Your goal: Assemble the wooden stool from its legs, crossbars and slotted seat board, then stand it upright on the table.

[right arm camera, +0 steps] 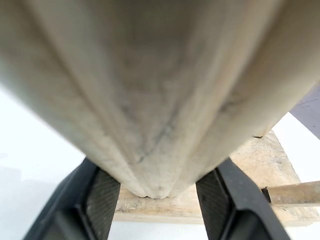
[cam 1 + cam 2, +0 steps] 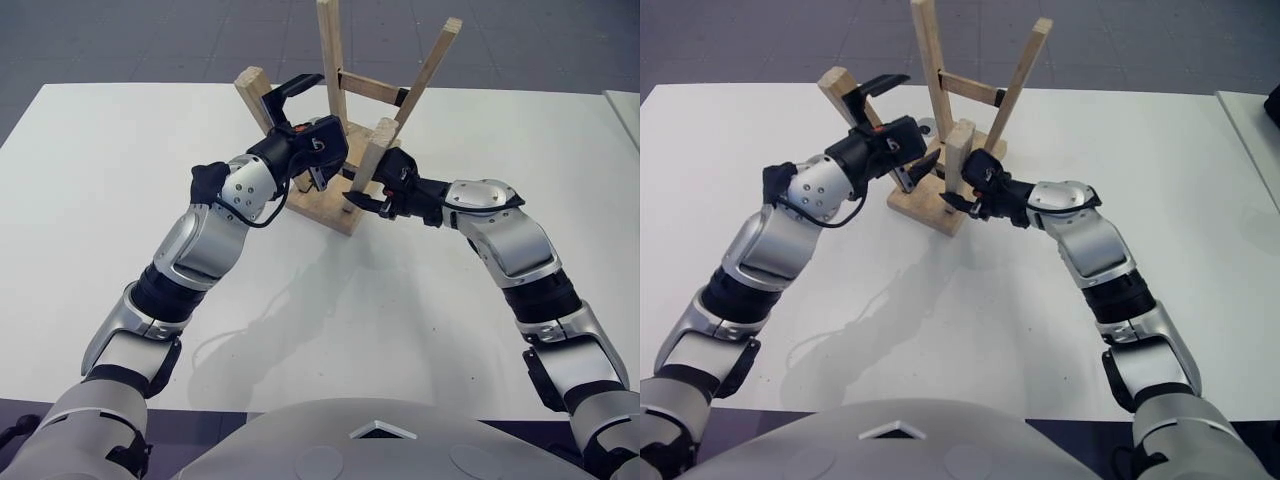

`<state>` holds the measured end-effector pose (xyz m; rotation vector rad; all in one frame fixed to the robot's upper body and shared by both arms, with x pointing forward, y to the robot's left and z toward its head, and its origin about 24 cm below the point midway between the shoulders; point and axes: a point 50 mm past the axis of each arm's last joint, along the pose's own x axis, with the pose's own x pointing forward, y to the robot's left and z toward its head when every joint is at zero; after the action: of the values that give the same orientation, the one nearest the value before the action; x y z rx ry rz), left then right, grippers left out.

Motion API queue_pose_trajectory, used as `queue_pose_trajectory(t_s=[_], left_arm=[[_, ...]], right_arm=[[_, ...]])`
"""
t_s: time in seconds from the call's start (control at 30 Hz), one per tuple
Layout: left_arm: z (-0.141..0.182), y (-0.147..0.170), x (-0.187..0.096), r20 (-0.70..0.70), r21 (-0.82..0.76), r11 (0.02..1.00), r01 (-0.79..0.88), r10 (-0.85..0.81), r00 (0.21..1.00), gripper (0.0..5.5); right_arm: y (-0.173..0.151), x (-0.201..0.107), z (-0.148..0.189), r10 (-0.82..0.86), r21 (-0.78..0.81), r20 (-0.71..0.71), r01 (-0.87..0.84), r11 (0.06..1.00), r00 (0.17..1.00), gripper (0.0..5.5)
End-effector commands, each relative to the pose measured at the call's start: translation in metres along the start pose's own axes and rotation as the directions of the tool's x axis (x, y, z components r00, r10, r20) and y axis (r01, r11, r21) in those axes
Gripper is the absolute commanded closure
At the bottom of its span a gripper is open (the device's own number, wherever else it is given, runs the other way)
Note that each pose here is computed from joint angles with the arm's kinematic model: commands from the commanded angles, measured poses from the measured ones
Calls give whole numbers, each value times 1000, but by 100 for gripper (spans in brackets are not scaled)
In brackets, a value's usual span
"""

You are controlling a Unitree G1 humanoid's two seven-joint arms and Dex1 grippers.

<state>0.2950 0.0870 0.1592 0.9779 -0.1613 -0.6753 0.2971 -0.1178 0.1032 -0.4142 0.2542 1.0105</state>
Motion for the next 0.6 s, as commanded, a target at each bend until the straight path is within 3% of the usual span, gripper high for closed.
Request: queue_pose_trajectory(t_s=[0.03,0.23,0.33,0.47,0.6], left_arm=[[-33,-44,-4,-150,-103,972,211,-225,963,10],[-35,-32,-1,-141,-92,984,155,-167,976,10],[-17,-2,5,-10,-143,988,-59,58,998,10],[15,56,-6,204,-263,891,-371,427,881,10],[26,90,-24,293,-314,794,-521,603,742,10]], right_arm=[[10,-16,-84,-12,82,-438,53,995,899,346],[11,-16,-86,-10,93,-441,57,994,898,346],[8,-15,-77,-25,116,-384,75,990,923,346],[-6,-17,-47,-83,156,-247,124,980,966,346],[-20,-23,-7,-173,174,-63,181,968,983,346]])
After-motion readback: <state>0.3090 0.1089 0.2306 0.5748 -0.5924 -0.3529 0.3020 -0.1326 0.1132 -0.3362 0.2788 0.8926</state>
